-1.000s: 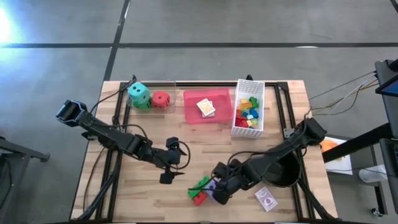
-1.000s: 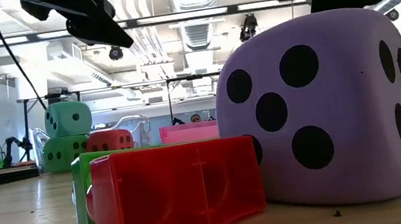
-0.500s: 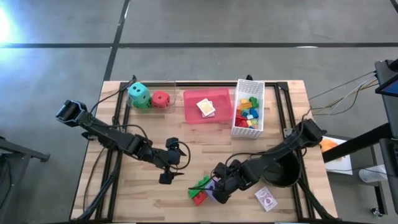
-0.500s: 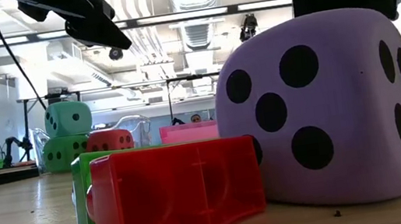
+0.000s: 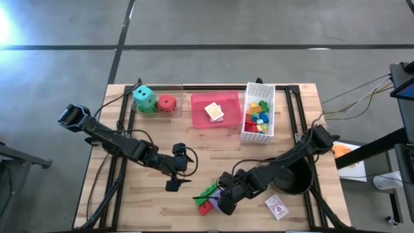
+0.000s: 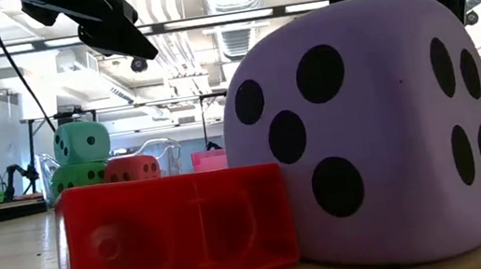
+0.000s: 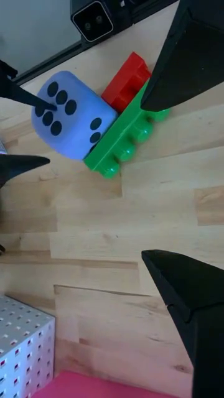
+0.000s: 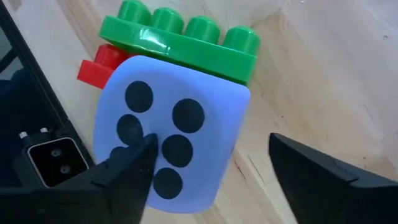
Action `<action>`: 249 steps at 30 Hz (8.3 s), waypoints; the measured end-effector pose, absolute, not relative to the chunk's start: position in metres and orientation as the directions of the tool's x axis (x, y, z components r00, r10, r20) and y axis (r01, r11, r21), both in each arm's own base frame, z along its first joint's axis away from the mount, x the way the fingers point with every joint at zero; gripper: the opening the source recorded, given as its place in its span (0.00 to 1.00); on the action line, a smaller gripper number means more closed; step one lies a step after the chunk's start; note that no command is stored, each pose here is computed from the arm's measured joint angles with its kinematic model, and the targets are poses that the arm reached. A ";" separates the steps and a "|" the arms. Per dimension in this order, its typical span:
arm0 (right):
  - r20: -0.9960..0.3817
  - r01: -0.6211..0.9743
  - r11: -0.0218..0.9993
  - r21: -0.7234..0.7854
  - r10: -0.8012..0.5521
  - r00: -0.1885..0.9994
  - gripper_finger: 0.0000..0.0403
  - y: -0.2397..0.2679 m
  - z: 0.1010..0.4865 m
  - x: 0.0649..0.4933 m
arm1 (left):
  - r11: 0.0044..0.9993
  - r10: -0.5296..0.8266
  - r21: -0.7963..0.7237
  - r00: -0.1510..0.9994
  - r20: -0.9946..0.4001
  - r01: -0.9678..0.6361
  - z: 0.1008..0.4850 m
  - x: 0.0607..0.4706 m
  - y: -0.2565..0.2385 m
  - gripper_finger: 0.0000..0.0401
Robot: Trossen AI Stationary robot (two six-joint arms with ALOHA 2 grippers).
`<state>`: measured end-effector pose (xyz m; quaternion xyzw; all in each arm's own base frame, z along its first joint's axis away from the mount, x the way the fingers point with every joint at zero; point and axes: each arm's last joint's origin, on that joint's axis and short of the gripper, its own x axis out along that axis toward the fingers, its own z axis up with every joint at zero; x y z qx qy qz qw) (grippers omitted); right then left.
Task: Pick & Place Toys
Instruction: Put the purple die into the transparent bin
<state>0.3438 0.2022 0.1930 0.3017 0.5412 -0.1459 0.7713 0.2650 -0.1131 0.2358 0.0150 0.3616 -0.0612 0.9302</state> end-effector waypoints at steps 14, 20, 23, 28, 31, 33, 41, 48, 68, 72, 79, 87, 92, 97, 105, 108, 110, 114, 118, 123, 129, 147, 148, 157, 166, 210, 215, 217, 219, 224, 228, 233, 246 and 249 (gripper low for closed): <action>-0.921 0.550 0.775 0.312 0.103 0.377 0.22 0.199 0.192 0.347 | 0.992 -0.103 -0.018 0.731 -0.675 0.123 0.236 0.265 -0.113 0.96; -0.922 0.533 0.791 0.299 0.096 0.375 0.06 0.197 0.192 0.347 | 0.992 -0.103 -0.018 0.731 -0.675 0.123 0.236 0.265 -0.113 0.96; -0.923 0.526 0.798 0.294 0.092 0.375 0.03 0.196 0.192 0.348 | 0.992 -0.103 -0.018 0.731 -0.675 0.123 0.236 0.265 -0.113 0.96; -0.928 0.530 0.801 0.279 0.083 0.363 0.02 0.192 0.191 0.349 | 0.992 -0.103 -0.018 0.731 -0.675 0.123 0.236 0.265 -0.113 0.96; -0.940 0.537 0.808 0.243 0.060 0.335 0.02 0.187 0.190 0.347 | 0.993 -0.103 -0.024 0.731 -0.675 0.117 0.236 0.265 -0.113 0.96; -0.944 0.537 0.813 0.226 0.047 0.326 0.02 0.183 0.190 0.348 | 0.994 -0.103 -0.050 0.731 -0.675 0.093 0.236 0.265 -0.113 0.96; -0.972 0.565 0.820 0.086 -0.054 0.227 0.01 0.168 0.182 0.341 | 0.993 -0.116 -0.092 0.736 -0.667 0.073 0.236 0.266 -0.114 0.96; -0.960 0.578 0.812 0.083 -0.089 0.264 0.02 0.164 0.197 0.338 | 0.993 -0.116 -0.096 0.733 -0.670 0.069 0.236 0.266 -0.114 0.96; -0.872 0.441 0.875 0.202 -0.044 0.487 0.02 0.190 0.265 0.298 | 0.956 -0.279 -0.103 0.742 -0.610 0.275 0.197 0.309 -0.141 0.96; -0.891 0.372 0.903 0.217 0.028 0.453 0.02 0.214 0.254 0.292 | 0.956 -0.278 -0.102 0.740 -0.612 0.274 0.200 0.307 -0.140 0.96; -0.894 0.277 0.927 0.254 0.115 0.433 0.02 0.246 0.223 0.298 | 0.957 -0.272 -0.099 0.726 -0.631 0.273 0.205 0.300 -0.137 0.96; -0.910 0.244 0.935 0.256 0.149 0.386 0.02 0.255 0.203 0.303 | 0.957 -0.267 -0.095 0.696 -0.666 0.275 0.200 0.295 -0.138 0.96; -0.919 0.216 0.946 0.241 0.151 0.365 0.02 0.257 0.189 0.308 | 0.956 -0.267 -0.096 0.693 -0.669 0.276 0.199 0.295 -0.139 0.96; -0.922 0.178 0.961 0.213 0.138 0.361 0.02 0.253 0.171 0.321 | 0.957 -0.267 -0.096 0.692 -0.670 0.275 0.199 0.294 -0.139 0.96; -0.895 0.140 0.982 0.131 0.056 0.442 0.02 0.232 0.171 0.342 | 0.957 -0.262 -0.093 0.681 -0.684 0.274 0.194 0.291 -0.138 0.96; -0.895 0.128 0.986 0.105 0.038 0.445 0.02 0.220 0.171 0.350 | 0.958 -0.264 -0.100 0.686 -0.678 0.270 0.190 0.290 -0.137 0.96; -0.895 0.128 0.987 0.092 0.026 0.446 0.02 0.210 0.171 0.355 | 0.959 -0.262 -0.104 0.681 -0.684 0.264 0.186 0.288 -0.136 0.96; -0.889 0.113 0.991 0.067 0.008 0.457 0.02 0.191 0.172 0.367 | 0.966 -0.245 -0.109 0.685 -0.687 0.236 0.183 0.287 -0.135 0.96; -0.873 0.093 0.994 0.050 -0.002 0.487 0.02 0.173 0.174 0.380 | 0.983 -0.178 -0.084 0.707 -0.684 0.166 0.182 0.287 -0.133 0.96; -0.867 0.090 0.996 0.028 -0.021 0.499 0.02 0.154 0.175 0.389 | 0.996 -0.086 -0.057 0.722 -0.686 0.065 0.181 0.287 -0.129 0.96; -0.860 0.073 0.997 0.018 -0.022 0.510 0.02 0.149 0.181 0.389 | 0.989 0.029 -0.081 0.697 -0.717 -0.125 0.177 0.285 -0.120 0.96; -0.828 0.023 0.999 0.040 0.020 0.561 0.02 0.160 0.213 0.375 | 0.997 0.035 0.076 0.689 -0.724 0.030 0.175 0.287 -0.115 0.96; -0.828 0.022 0.999 0.040 0.021 0.561 0.02 0.160 0.213 0.375 | 0.997 0.036 0.074 0.693 -0.720 0.025 0.175 0.288 -0.114 0.96; -0.830 0.012 0.999 0.036 0.024 0.557 0.02 0.165 0.211 0.373 | 0.999 0.047 0.025 0.711 -0.702 -0.042 0.177 0.293 -0.108 0.96; -0.826 0.018 1.000 0.018 0.005 0.564 0.02 0.166 0.211 0.372 | 0.999 0.049 0.019 0.709 -0.704 -0.051 0.178 0.293 -0.106 0.96; -0.822 0.012 1.000 0.021 0.010 0.569 0.02 0.169 0.211 0.372 | 0.997 0.003 -0.049 0.699 -0.715 -0.054 0.161 0.300 -0.111 0.99; -0.822 0.009 1.000 0.021 0.012 0.569 0.02 0.170 0.211 0.372 | 0.998 0.009 -0.038 0.688 -0.726 -0.054 0.158 0.299 -0.110 0.99; -0.822 0.007 1.000 0.021 0.013 0.569 0.02 0.171 0.211 0.371 | 0.998 0.019 -0.029 0.684 -0.729 -0.059 0.158 0.299 -0.109 0.99; -0.822 0.004 1.000 0.021 0.015 0.569 0.02 0.172 0.211 0.371 | 0.998 0.025 -0.023 0.681 -0.732 -0.062 0.157 0.298 -0.109 0.99; -0.822 -0.004 1.000 0.021 0.020 0.569 0.02 0.175 0.211 0.369 | 0.999 0.038 0.005 0.679 -0.733 -0.050 0.156 0.298 -0.109 0.99; -0.822 -0.005 1.000 0.021 0.020 0.569 0.02 0.175 0.211 0.369 | 0.999 0.041 0.012 0.681 -0.731 -0.047 0.156 0.298 -0.109 0.98; -0.822 -0.005 1.000 0.021 0.020 0.569 0.02 0.175 0.211 0.369 | 0.999 0.040 0.011 0.684 -0.728 -0.047 0.156 0.298 -0.109 0.89; -0.822 -0.004 1.000 0.020 0.019 0.569 0.02 0.175 0.211 0.369 | 0.999 0.041 0.006 0.690 -0.722 -0.053 0.159 0.299 -0.109 0.70; -0.821 0.000 1.000 0.014 0.012 0.572 0.02 0.175 0.211 0.369 | 0.998 0.044 0.009 0.684 -0.728 -0.056 0.163 0.297 -0.108 0.70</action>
